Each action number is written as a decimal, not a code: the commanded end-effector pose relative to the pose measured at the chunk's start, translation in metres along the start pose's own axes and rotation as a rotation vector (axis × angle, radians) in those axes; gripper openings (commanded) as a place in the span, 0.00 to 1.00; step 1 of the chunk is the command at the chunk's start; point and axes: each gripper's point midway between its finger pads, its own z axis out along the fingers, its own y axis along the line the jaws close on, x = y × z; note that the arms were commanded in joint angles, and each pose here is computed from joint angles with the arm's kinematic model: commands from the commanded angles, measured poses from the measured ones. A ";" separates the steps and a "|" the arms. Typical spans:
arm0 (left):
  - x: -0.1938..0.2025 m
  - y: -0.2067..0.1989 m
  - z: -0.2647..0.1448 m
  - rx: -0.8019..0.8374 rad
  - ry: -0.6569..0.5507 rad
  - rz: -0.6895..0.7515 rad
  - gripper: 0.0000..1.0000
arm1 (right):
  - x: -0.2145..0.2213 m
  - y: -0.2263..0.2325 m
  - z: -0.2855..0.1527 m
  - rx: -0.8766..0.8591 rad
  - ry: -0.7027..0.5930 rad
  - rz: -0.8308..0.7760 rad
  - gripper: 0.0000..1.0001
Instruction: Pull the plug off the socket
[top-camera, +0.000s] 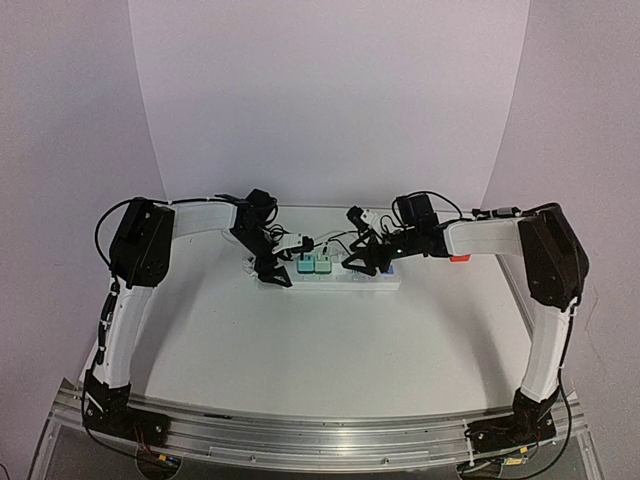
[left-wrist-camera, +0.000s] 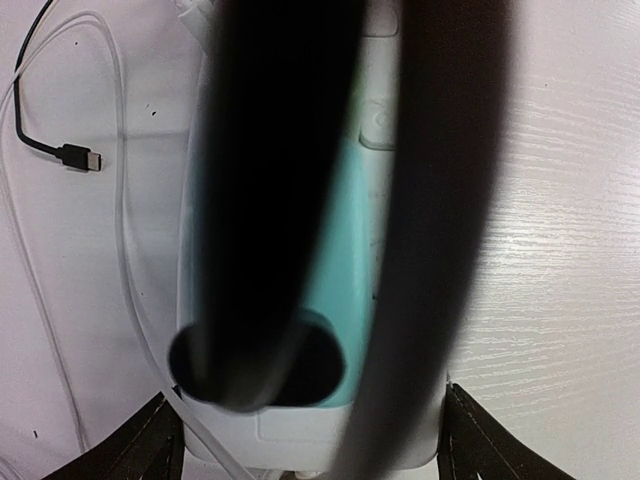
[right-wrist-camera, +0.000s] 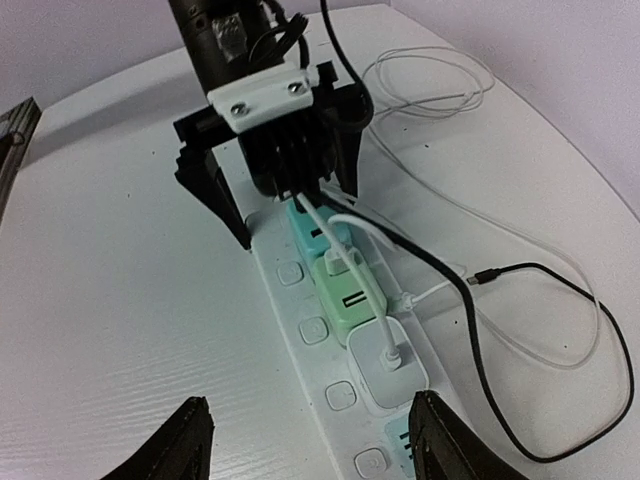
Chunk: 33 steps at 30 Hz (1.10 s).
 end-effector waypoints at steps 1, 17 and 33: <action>0.041 -0.011 0.023 0.053 0.118 -0.007 0.00 | -0.006 -0.005 0.010 -0.035 -0.028 -0.241 0.65; 0.043 -0.013 0.027 0.065 0.115 -0.017 0.00 | 0.017 -0.033 0.040 0.011 0.030 -0.266 0.58; 0.043 -0.015 0.026 0.075 0.108 -0.025 0.00 | 0.031 -0.035 0.056 -0.023 0.061 -0.275 0.48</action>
